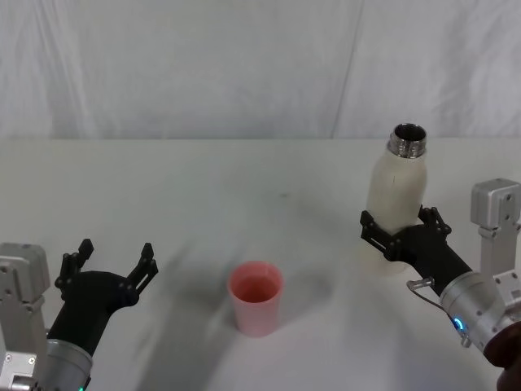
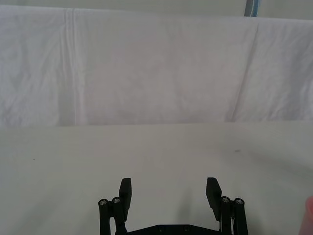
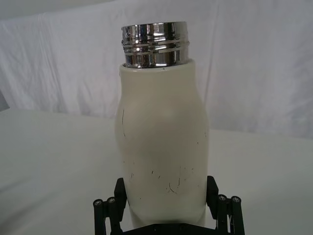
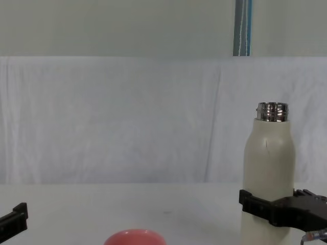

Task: Grasp the thermos with one hand and pour water into the cup lid.

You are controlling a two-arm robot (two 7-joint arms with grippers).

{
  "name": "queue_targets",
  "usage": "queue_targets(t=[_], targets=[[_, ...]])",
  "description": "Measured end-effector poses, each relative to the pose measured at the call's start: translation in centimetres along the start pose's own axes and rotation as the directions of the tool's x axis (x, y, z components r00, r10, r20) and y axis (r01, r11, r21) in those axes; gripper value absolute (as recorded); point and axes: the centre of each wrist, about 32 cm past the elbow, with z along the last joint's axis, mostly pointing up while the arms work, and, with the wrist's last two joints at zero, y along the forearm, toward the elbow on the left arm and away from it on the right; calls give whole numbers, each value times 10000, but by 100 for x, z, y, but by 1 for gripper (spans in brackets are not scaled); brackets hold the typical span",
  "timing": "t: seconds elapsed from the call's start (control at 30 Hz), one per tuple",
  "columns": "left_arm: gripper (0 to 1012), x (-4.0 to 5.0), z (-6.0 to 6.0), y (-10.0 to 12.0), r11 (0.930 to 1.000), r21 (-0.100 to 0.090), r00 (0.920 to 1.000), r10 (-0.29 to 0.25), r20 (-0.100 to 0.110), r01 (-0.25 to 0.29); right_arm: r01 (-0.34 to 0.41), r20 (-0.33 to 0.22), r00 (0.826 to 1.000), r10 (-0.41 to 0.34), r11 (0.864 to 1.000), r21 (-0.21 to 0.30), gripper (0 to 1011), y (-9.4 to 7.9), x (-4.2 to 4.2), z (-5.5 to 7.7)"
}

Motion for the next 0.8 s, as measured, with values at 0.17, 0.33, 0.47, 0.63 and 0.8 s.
queue_targets(t=[0.17,0.33,0.47,0.63,0.8], targets=[[1001,0,0,0,10000,0,10000,0,1,0,-25,-18,10000,25,10000,-15,1001,31,3,-10],[1001,0,0,0,10000,-1,10000,0,1,0,-58,-15,10000,58,10000,-18,1001,56,9,-15],[1001,0,0,0,10000,0,10000,0,1,0,-68,-6,10000,68,10000,-18,1001,69,9,-14],[1001,0,0,0,10000,0,10000,0,0,0,-62,2,10000,62,10000,-23,1001,80,7,-14],[1001,0,0,0,10000,0,10000,-1,1,1,-57,2,10000,57,10000,-27,1001,78,6,-16]])
